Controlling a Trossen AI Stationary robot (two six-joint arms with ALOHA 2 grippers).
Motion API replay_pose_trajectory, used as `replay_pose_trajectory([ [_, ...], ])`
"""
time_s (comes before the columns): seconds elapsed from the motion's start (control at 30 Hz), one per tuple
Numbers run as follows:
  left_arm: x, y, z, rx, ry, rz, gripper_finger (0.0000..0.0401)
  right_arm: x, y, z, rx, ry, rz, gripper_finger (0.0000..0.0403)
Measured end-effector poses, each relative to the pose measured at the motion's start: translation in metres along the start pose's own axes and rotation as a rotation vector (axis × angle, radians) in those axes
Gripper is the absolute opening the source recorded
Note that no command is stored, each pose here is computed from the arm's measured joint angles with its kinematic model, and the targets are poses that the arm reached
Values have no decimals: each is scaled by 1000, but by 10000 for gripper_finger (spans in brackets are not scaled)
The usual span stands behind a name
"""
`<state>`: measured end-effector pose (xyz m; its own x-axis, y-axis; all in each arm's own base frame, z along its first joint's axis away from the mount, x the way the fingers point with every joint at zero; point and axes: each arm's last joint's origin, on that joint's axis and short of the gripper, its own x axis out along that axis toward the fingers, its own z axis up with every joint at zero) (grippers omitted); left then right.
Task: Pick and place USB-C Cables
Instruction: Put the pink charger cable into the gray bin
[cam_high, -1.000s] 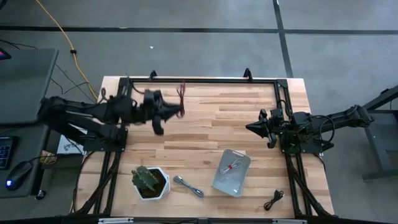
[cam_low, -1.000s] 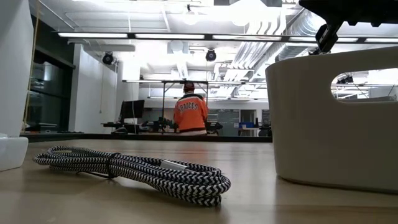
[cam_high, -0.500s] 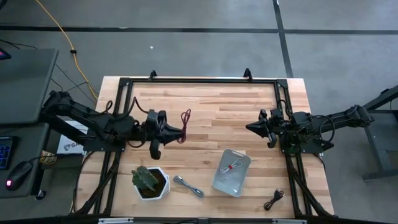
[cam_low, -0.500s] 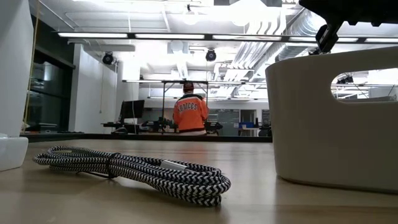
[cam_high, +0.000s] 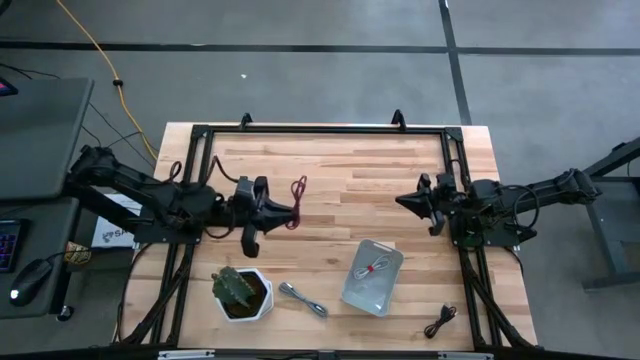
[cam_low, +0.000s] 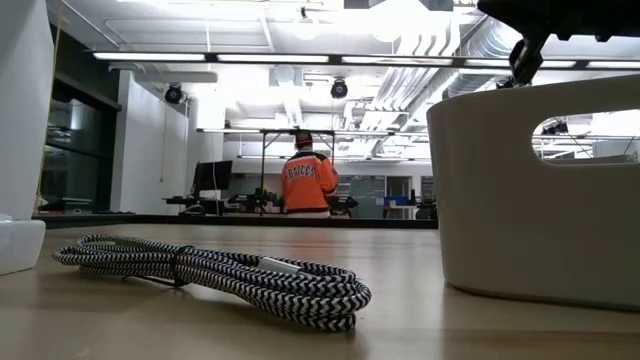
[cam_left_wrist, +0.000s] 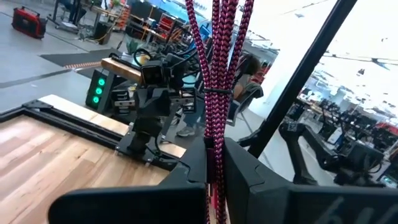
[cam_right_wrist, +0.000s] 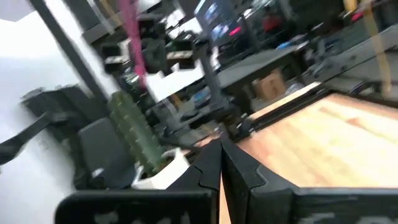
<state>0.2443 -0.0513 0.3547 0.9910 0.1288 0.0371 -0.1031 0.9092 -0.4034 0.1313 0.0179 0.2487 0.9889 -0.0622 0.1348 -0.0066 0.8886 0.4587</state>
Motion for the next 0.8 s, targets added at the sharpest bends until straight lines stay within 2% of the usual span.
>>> replay_pose_trajectory([
  [0.13, 25, -10, 4, 50, 59, -26, 0, 0, 0, 6, -44, -83, -53, 0],
  [0.27, 69, -22, -4, 130, 227, -25, 0, -1, 1, 10, -102, -135, -81, 0],
  [0.43, 126, -31, -39, 195, 414, -18, 0, -1, -2, 12, -95, -173, -172, 0],
  [0.57, 164, -30, -80, 198, 524, -15, 0, -1, -2, 12, -100, -174, -179, 0],
  [0.8, 203, -19, -150, 130, 670, 12, 0, -1, -3, 11, -66, -176, -192, 0],
])
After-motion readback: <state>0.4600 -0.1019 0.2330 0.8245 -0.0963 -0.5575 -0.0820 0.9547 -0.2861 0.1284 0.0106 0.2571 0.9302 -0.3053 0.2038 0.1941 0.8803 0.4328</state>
